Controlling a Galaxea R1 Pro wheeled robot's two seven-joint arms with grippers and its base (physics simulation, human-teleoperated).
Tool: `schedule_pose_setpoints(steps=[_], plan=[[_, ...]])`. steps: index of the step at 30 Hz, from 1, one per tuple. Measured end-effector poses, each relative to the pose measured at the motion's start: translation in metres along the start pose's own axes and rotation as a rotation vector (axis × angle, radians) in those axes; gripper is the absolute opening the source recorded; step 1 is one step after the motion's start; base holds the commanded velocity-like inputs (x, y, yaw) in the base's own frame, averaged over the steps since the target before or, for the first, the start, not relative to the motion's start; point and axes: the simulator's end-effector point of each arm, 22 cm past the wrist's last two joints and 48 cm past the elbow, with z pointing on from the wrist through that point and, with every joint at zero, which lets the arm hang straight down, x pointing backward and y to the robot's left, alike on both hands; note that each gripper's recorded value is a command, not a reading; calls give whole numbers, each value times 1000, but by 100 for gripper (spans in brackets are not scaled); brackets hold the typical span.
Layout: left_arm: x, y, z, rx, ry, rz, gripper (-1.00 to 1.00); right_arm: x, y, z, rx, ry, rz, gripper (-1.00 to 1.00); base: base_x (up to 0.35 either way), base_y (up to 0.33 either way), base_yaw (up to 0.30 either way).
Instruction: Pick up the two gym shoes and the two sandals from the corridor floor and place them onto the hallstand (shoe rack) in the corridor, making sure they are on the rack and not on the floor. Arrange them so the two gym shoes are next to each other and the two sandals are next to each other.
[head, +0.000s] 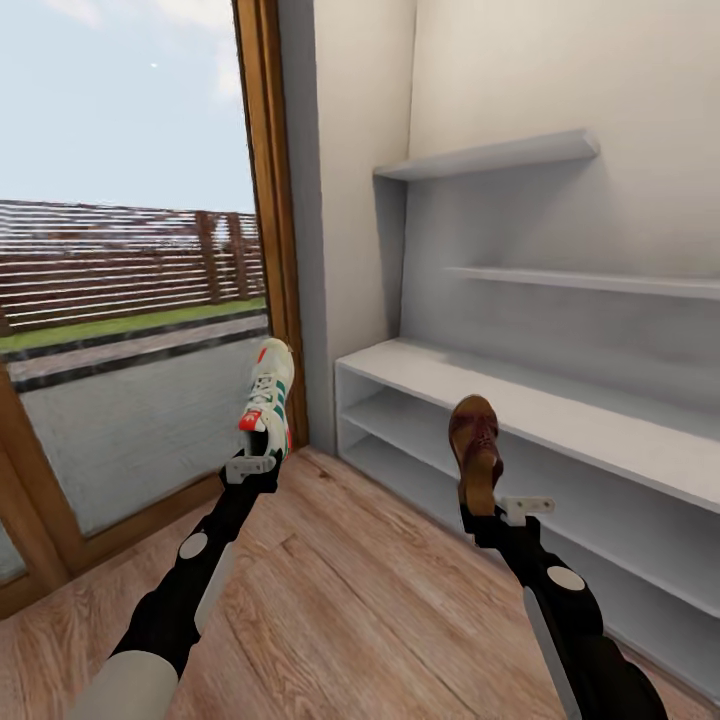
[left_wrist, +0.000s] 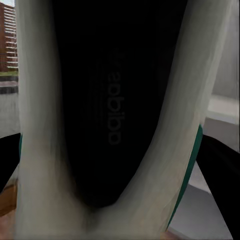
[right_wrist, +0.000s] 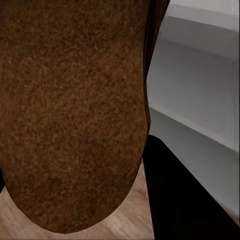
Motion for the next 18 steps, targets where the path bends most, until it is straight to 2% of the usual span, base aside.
schedule_pose_setpoints(steps=[5,18], plan=[[-2,0,0,1,-3,1,-100,-2,0,-1,0,-3,0,-100,37,40,-300],[-8,-1,-1,2,-12,2,-100,-7,0,-3,0,-14,0,-100,145,271,-300]])
